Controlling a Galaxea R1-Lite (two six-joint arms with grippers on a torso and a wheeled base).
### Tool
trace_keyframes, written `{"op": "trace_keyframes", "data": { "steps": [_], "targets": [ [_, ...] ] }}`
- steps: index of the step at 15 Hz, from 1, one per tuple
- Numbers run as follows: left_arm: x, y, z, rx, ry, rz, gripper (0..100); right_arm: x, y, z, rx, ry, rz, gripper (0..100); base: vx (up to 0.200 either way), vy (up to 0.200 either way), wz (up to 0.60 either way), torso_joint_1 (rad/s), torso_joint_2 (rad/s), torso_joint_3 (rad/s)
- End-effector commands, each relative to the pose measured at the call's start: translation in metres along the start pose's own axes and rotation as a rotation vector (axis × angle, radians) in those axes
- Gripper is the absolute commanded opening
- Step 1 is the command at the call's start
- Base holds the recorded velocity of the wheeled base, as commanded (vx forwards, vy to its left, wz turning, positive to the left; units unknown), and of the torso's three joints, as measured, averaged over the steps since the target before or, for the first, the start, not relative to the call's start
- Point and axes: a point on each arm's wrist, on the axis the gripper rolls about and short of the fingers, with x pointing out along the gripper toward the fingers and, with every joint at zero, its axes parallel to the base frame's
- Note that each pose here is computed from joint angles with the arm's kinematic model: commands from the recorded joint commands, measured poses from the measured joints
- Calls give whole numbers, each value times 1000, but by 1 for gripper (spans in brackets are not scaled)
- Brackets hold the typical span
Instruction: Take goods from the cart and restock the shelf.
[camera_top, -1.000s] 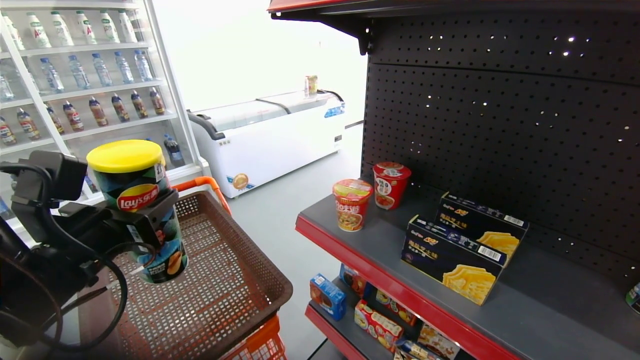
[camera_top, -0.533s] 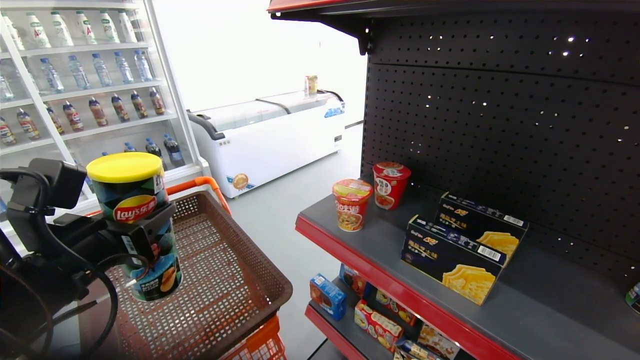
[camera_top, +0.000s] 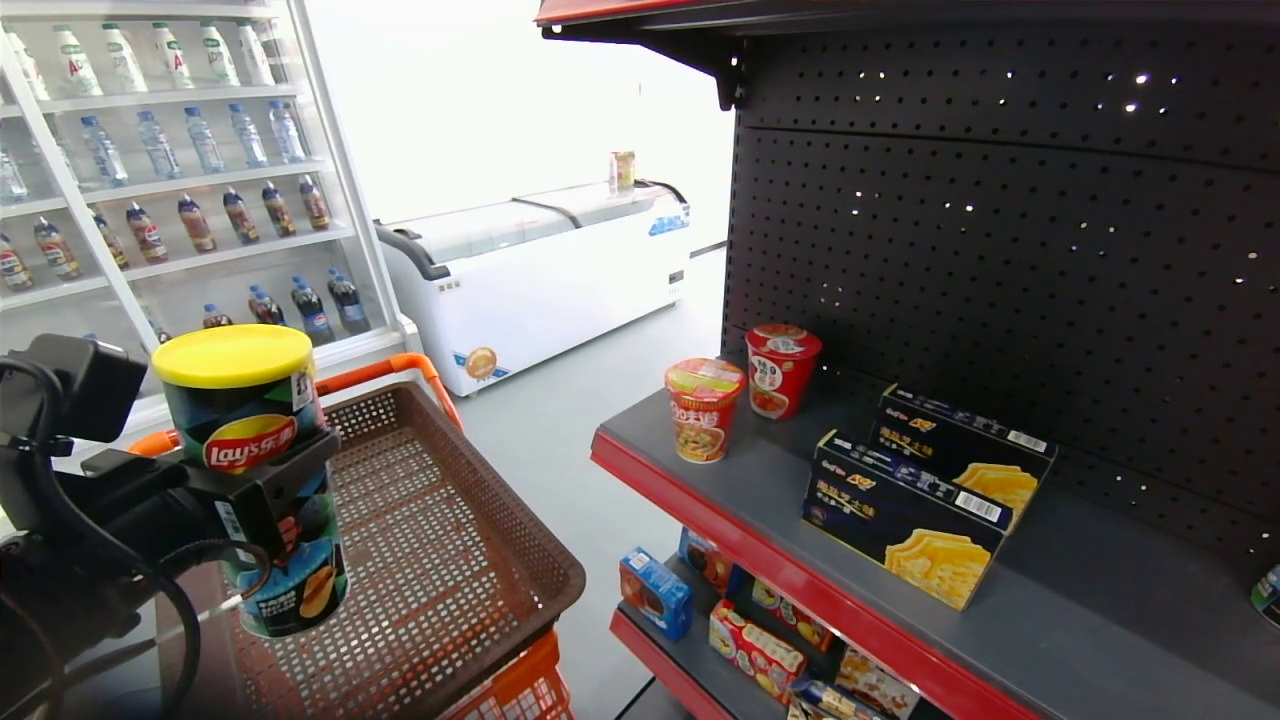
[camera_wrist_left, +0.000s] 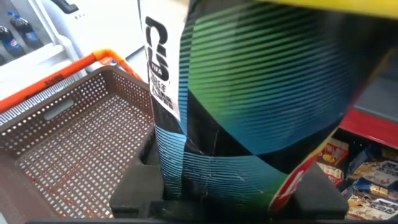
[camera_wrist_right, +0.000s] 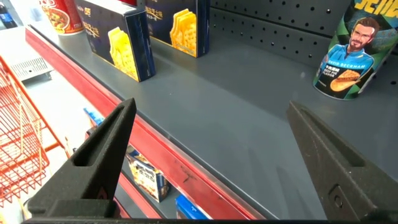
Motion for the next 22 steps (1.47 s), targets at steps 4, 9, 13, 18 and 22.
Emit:
{"op": "trace_keyframes", "data": {
  "steps": [4,9,13,18,22],
  "targets": [
    [0,-1,0,3,2,-11,0,0,0,0,-1,0,4,100,0,0,-450,3,-1,3],
    [1,-2,-2,3,11,-14,0,0,0,0,-1,0,4,100,0,0,-600,-1,4,2],
    [4,-2,-3,3,20,-14,0,0,0,0,-1,0,4,100,0,0,-600,1,2,2],
    [4,-2,-4,3,22,-14,0,0,0,0,-1,0,4,100,0,0,-600,2,1,2],
    [5,-1,3,7,-7,-12,0,0,0,0,-1,0,4,100,0,0,-150,2,2,-2]
  ]
}}
